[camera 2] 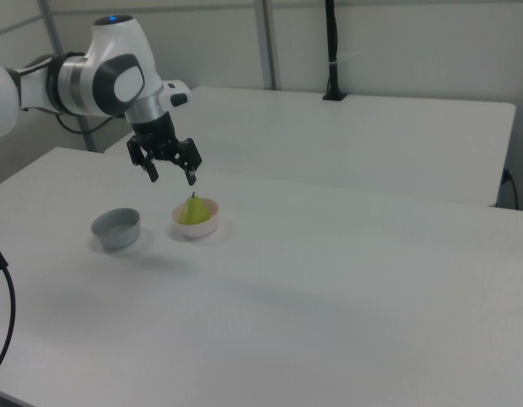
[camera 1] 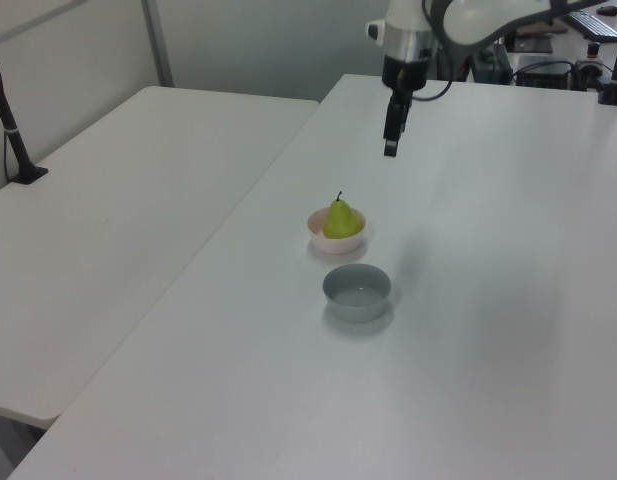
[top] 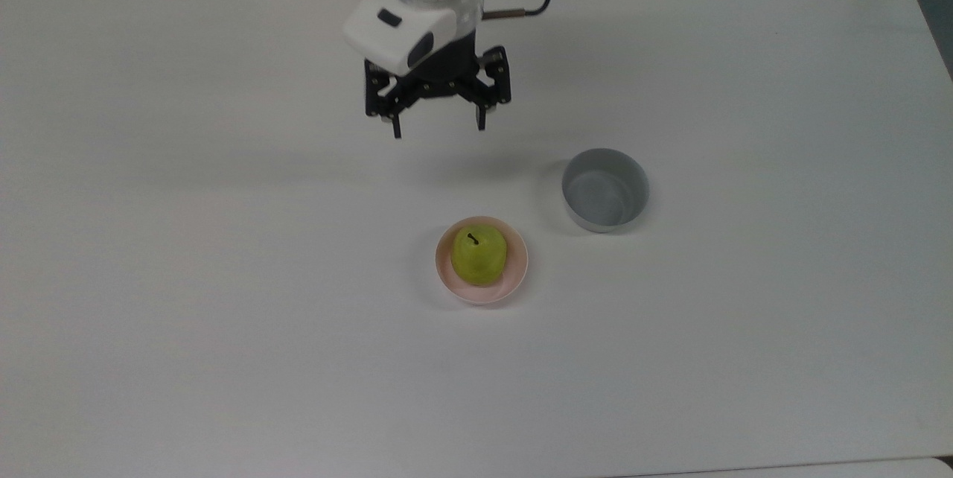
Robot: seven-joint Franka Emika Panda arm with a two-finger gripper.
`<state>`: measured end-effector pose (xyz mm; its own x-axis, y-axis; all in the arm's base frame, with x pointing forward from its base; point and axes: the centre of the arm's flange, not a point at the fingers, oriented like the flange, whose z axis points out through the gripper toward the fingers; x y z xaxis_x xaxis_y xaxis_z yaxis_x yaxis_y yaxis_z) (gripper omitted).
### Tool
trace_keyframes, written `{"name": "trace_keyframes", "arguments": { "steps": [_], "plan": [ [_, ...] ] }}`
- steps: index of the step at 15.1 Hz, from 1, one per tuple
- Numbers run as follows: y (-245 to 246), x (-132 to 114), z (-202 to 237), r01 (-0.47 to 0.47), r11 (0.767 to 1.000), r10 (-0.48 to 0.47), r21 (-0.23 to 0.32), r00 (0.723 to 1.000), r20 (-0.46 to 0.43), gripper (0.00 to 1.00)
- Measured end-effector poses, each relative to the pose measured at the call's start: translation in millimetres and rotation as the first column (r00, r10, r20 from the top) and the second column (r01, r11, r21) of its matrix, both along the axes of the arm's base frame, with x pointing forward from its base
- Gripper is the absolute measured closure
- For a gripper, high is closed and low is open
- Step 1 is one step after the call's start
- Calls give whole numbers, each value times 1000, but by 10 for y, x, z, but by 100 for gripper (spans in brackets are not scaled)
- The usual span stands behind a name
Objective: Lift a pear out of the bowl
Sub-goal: 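Move the open gripper over the green pear in the pink bowl, then lower the gripper around the pear and close the fingers on it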
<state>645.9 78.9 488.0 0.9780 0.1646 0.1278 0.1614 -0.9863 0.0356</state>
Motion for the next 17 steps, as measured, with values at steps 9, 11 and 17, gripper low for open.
{"name": "trace_keyframes", "arguments": {
  "steps": [9, 11, 17],
  "plan": [
    [321, 303, -747, -13, 1000, 13, 6, 998, 54, 0],
    [378, 353, -929, -13, 1000, 13, 7, 998, 62, 0],
    [433, 457, -1257, -9, 1000, 8, 11, 995, 97, 3]
  ]
}}
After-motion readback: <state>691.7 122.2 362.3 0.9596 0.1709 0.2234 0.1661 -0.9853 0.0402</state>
